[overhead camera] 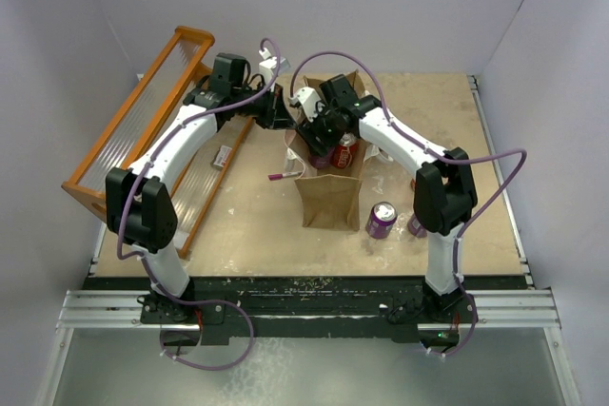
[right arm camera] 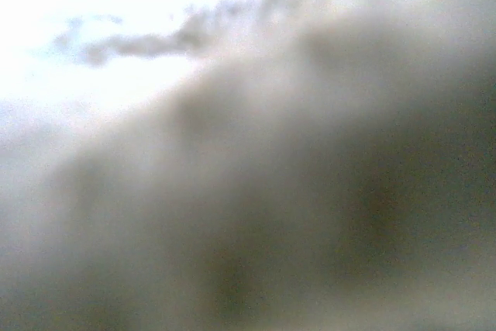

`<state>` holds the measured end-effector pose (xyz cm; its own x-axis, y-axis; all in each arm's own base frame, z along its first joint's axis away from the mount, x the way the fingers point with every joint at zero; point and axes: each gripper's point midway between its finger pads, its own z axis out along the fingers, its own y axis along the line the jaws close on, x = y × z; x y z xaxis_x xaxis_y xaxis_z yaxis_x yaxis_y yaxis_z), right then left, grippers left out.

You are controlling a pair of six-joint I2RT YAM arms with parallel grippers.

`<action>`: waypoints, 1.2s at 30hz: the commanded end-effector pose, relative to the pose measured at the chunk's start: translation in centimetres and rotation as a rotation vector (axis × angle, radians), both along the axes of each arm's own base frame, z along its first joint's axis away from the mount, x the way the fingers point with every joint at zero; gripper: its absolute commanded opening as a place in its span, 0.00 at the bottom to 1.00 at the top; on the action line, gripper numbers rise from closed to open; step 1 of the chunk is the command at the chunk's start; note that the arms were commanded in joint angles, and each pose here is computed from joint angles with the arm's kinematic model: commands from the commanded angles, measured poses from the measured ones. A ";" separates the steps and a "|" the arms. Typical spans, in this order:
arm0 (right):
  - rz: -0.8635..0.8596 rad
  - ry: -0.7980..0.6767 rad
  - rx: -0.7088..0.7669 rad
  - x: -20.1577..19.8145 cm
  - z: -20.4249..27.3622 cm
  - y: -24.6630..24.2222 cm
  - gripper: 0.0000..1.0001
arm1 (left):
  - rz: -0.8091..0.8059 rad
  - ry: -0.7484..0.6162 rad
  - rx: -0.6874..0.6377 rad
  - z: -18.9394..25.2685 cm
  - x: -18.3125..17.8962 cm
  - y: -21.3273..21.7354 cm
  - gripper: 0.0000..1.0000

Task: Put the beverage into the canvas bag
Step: Place the drink in the canvas bag.

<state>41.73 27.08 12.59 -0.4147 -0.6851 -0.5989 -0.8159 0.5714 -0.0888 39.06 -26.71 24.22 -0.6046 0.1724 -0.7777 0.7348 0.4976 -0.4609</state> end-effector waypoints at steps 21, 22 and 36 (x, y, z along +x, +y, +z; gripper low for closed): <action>0.123 0.082 0.014 -3.0 -4.4 0.3 0.46 | -0.035 -0.068 -0.059 2.3 0.8 -0.6 0.00; 0.118 0.080 0.009 -3.0 -4.5 0.2 0.49 | -0.034 -0.068 -0.058 2.3 0.8 -0.6 0.00; 0.111 0.081 0.010 -2.8 -4.3 -0.9 0.61 | -0.031 -0.074 -0.057 2.4 0.9 -0.5 0.00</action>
<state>41.62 27.42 10.94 -0.3281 -0.6879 -0.6474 -0.8587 0.5028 -0.0991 39.00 -26.76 23.27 -0.6295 0.1793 -0.7560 0.7236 0.4897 -0.4864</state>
